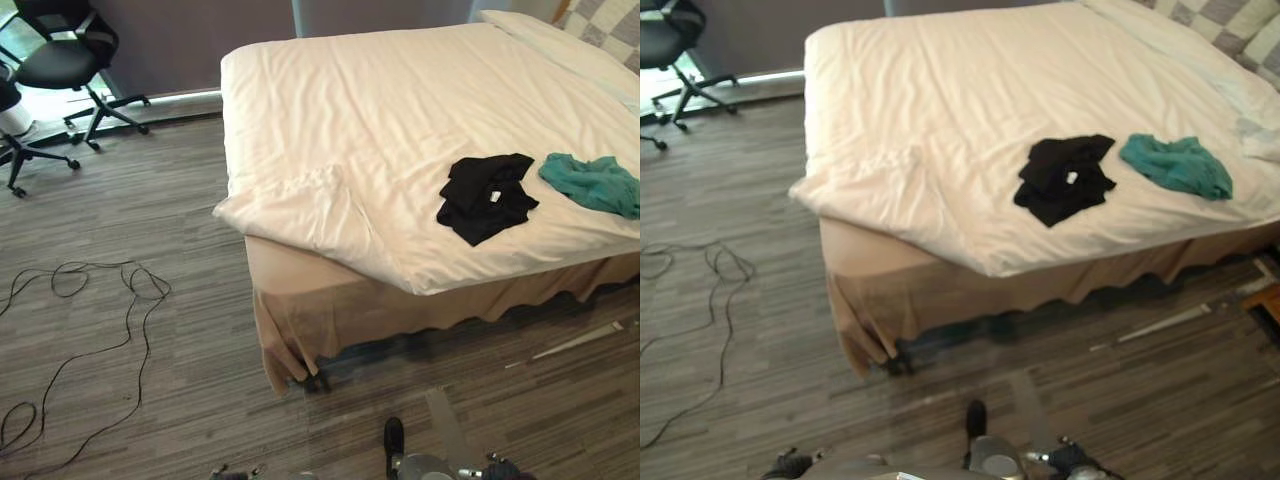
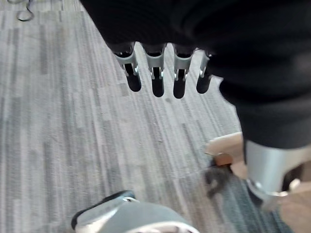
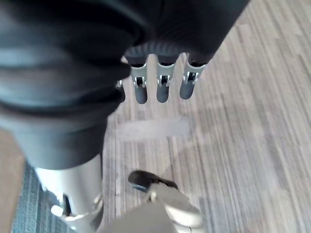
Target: Tidy up the quilt and then pick up the clothes from the bed and put them into the laundry hamper.
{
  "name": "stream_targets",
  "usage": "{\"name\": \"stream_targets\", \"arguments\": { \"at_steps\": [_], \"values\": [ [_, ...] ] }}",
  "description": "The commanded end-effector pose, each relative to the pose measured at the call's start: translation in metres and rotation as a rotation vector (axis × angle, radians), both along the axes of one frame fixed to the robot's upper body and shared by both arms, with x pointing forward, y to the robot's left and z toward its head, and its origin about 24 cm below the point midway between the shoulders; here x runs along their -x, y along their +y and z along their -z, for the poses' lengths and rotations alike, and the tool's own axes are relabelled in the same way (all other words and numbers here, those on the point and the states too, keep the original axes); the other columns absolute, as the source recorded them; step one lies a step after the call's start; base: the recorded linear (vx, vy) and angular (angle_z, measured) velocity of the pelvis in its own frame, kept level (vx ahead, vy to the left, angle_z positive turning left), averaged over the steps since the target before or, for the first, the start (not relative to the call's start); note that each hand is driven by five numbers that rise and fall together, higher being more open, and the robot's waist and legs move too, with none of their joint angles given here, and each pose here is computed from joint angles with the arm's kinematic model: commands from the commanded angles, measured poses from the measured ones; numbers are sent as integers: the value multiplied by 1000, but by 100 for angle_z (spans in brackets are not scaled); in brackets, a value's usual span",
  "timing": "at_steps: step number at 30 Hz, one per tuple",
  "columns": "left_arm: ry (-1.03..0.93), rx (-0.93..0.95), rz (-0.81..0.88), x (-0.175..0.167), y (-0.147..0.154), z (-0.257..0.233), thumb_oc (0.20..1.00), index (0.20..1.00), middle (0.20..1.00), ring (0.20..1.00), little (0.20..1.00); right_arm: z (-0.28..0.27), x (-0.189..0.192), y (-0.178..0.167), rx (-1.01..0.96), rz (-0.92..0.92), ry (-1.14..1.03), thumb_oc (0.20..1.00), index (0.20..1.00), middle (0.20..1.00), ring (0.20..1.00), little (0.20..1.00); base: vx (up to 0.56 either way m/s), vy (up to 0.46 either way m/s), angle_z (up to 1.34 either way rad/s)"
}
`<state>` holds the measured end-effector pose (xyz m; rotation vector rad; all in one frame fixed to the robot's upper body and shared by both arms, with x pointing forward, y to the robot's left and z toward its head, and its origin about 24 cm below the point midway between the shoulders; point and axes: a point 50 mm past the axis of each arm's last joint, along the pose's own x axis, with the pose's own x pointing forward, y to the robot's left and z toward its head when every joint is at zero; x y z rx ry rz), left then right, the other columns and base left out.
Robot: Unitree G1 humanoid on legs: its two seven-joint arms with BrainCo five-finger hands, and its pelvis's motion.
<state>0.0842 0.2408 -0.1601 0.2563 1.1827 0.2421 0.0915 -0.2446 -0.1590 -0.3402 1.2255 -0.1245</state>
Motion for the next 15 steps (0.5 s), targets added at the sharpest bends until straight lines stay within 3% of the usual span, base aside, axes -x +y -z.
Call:
{"name": "stream_targets", "arguments": {
  "at_steps": [1,4,6,10,13,15],
  "values": [
    [-278,-116,33,-71,31,-36,1000,1000,1000,1000,1000,-9,7,-35,113,35,23,1000,1000,1000,1000,1000,98,-156,16],
    [-560,-223,138,-119,42,-84,1000,1000,1000,1000,1000,-8,21,-39,123,40,40,1000,1000,1000,1000,1000,99,-30,-6],
    [-738,-291,222,-136,47,-120,1000,1000,1000,1000,1000,-6,29,-38,120,49,50,1000,1000,1000,1000,1000,82,-11,-14],
    [-918,-377,208,-151,64,-163,1000,1000,1000,1000,1000,-4,46,-37,104,72,86,1000,1000,1000,1000,1000,118,-26,17],
    [-1071,-457,310,-173,56,-205,1000,1000,1000,1000,1000,-6,50,-43,121,71,97,1000,1000,1000,1000,1000,97,8,-27],
    [-1225,-560,451,-201,36,-250,1000,1000,1000,1000,1000,-9,42,-50,142,69,76,1000,1000,1000,1000,1000,-69,54,10]
  ]
}}
